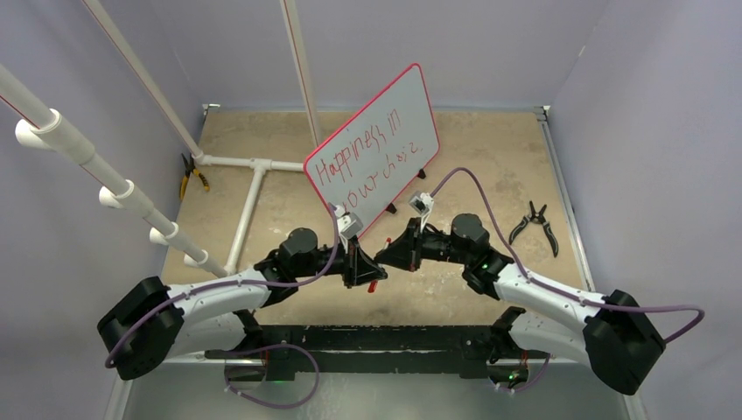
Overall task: Write a sentence on the whiteboard
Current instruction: Pass from the right arm to the left
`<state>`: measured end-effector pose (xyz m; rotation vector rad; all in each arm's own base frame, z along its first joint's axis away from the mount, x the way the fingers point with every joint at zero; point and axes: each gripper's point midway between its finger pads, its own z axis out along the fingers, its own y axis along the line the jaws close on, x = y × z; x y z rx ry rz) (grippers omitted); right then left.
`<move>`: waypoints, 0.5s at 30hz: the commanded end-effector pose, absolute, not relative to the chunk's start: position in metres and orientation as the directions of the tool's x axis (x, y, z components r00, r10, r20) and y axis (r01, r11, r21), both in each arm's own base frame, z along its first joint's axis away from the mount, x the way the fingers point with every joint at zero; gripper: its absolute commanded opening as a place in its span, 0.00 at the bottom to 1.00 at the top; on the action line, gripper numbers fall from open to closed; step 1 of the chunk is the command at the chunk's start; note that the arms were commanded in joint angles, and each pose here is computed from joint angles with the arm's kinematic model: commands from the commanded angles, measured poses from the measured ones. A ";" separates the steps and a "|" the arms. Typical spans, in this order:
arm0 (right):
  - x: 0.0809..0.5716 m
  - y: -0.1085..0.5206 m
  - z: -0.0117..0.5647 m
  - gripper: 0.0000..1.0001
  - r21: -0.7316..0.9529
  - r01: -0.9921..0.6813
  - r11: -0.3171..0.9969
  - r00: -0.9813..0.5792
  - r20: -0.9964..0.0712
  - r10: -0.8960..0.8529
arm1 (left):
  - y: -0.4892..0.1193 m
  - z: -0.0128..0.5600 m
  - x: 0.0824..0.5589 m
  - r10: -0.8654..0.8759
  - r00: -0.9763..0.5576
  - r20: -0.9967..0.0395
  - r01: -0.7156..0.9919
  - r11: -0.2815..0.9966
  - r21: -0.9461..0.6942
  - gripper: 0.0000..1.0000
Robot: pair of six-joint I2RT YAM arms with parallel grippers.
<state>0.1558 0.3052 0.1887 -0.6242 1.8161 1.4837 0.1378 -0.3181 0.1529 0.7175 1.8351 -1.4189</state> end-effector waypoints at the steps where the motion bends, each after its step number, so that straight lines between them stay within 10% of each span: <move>1: 0.163 0.308 0.214 0.05 0.606 -0.764 0.220 -0.597 -0.794 0.114 | -0.326 0.168 0.137 -0.034 -0.581 -0.814 0.794 0.200 -0.575 0.00; 11: 0.219 0.276 0.236 0.93 0.469 -0.689 0.553 -0.450 -0.874 0.181 | -0.289 0.113 0.149 0.018 -0.698 -0.715 0.634 0.480 -0.606 0.00; 15: 0.256 0.240 0.254 0.99 0.370 -0.562 0.739 -0.334 -0.920 0.206 | -0.269 0.095 0.150 0.026 -0.746 -0.665 0.546 0.596 -0.589 0.00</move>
